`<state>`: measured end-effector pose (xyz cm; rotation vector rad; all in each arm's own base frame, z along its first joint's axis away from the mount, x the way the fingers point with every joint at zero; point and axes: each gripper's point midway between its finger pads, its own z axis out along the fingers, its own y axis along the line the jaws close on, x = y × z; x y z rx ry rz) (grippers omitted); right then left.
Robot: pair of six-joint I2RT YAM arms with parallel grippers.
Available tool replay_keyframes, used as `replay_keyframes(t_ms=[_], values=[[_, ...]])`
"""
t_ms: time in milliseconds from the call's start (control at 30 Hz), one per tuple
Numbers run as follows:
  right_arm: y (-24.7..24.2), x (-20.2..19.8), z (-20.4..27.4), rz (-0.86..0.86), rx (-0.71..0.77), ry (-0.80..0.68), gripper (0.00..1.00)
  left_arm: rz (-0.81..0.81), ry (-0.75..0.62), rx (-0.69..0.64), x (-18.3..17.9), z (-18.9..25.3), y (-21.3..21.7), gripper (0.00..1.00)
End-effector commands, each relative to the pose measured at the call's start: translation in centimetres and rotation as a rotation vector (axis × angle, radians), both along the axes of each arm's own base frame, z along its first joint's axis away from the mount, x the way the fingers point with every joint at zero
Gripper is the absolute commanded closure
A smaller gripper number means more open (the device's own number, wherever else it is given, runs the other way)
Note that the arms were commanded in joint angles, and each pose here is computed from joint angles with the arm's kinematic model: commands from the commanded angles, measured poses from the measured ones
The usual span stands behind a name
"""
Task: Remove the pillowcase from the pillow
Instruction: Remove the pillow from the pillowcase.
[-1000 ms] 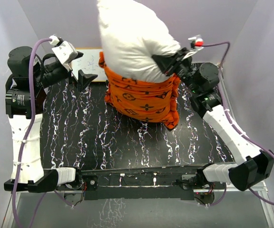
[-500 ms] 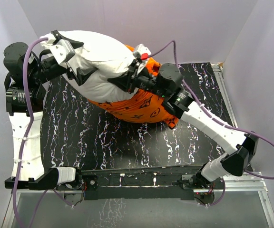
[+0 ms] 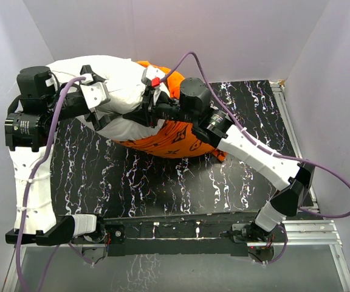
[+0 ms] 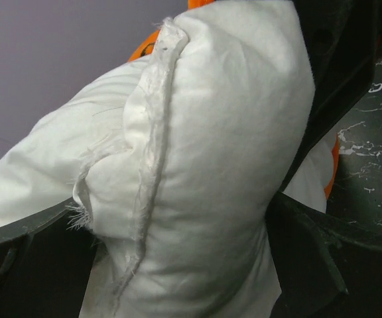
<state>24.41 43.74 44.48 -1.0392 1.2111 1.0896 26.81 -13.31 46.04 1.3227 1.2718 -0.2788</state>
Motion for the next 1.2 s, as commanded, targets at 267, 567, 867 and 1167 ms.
replay_keyframes(t_ms=[267,567,867,1167], values=[[-4.3,-0.2,3.4,-0.071,0.109,-0.040,0.42,0.264,0.088,0.043,6.3,-5.3,3.2,0.99],[-23.1,7.7,-2.0,-0.621,0.238,0.176,0.24,0.689,-0.058,-0.127,13.9,1.0,8.4,1.00],[-32.5,11.4,-17.8,-1.022,-0.046,0.297,0.24,0.639,-0.103,-0.114,13.8,2.0,7.8,1.00],[-36.6,14.4,-24.2,-1.070,-0.272,0.319,0.20,0.608,-0.133,-0.031,13.2,0.8,7.9,1.00]])
